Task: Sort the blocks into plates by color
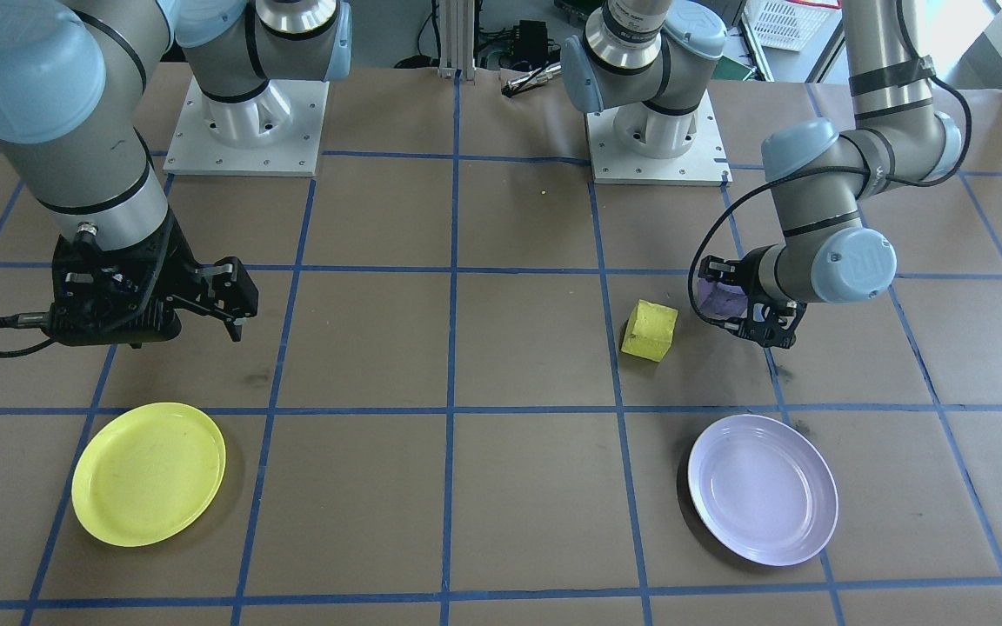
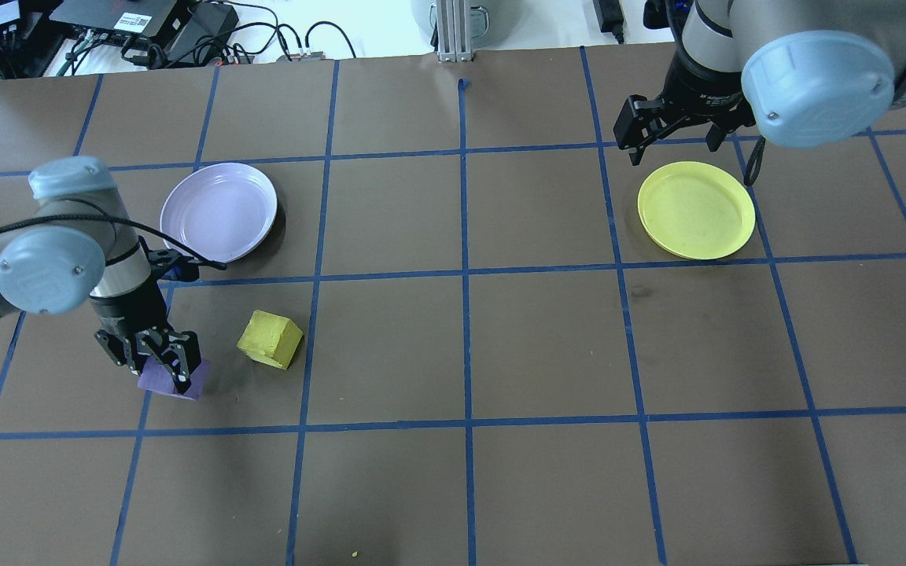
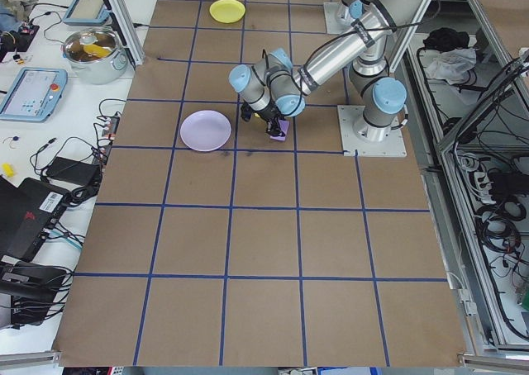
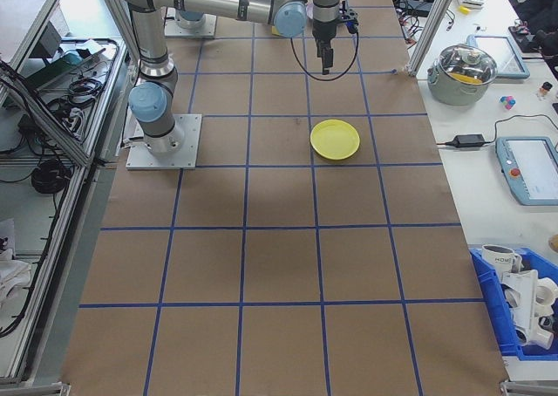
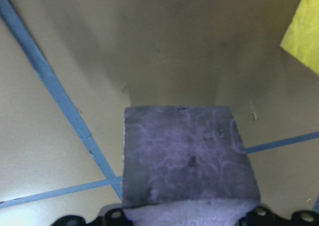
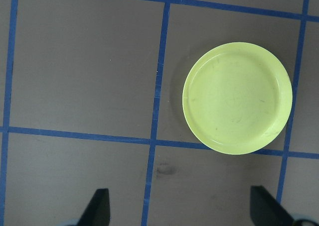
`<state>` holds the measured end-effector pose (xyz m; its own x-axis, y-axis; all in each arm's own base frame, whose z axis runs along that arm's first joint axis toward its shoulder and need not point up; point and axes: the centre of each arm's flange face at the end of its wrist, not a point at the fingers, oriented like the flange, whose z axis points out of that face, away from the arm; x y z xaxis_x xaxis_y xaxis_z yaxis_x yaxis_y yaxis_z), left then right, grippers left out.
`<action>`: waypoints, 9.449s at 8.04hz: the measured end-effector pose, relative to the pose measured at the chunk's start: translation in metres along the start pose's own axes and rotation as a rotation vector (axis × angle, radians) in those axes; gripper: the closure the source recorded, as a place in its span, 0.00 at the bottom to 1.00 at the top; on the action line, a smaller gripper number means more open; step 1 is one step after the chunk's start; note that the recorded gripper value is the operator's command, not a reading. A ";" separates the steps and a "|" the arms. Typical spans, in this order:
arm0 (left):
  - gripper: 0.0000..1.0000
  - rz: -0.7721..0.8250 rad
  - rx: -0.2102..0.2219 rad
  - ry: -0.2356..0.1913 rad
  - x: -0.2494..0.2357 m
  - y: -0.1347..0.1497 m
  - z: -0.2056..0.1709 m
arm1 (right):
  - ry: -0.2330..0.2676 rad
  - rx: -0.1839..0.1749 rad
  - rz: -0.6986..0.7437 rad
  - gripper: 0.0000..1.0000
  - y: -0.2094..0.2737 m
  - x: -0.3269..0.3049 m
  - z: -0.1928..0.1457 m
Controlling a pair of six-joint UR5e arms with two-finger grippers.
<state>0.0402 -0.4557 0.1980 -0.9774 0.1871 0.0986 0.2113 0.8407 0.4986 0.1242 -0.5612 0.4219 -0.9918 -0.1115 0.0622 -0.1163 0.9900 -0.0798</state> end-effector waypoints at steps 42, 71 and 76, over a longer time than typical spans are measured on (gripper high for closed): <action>1.00 0.030 0.198 0.005 0.102 -0.059 -0.011 | -0.017 0.029 -0.096 0.00 0.005 -0.002 -0.012; 0.18 -0.153 0.397 0.132 0.410 -0.090 -0.062 | 0.001 0.030 -0.106 0.00 0.002 0.012 -0.010; 0.16 -0.264 0.412 0.090 0.237 -0.054 -0.187 | -0.020 0.020 0.004 0.00 0.007 0.001 -0.001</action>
<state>-0.2047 -0.5522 0.3558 -0.9912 -0.0884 0.0983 -0.0745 0.9878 0.1368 0.1220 -0.5546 0.4229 -0.9931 -0.1094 0.0420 -0.1132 0.9885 -0.1002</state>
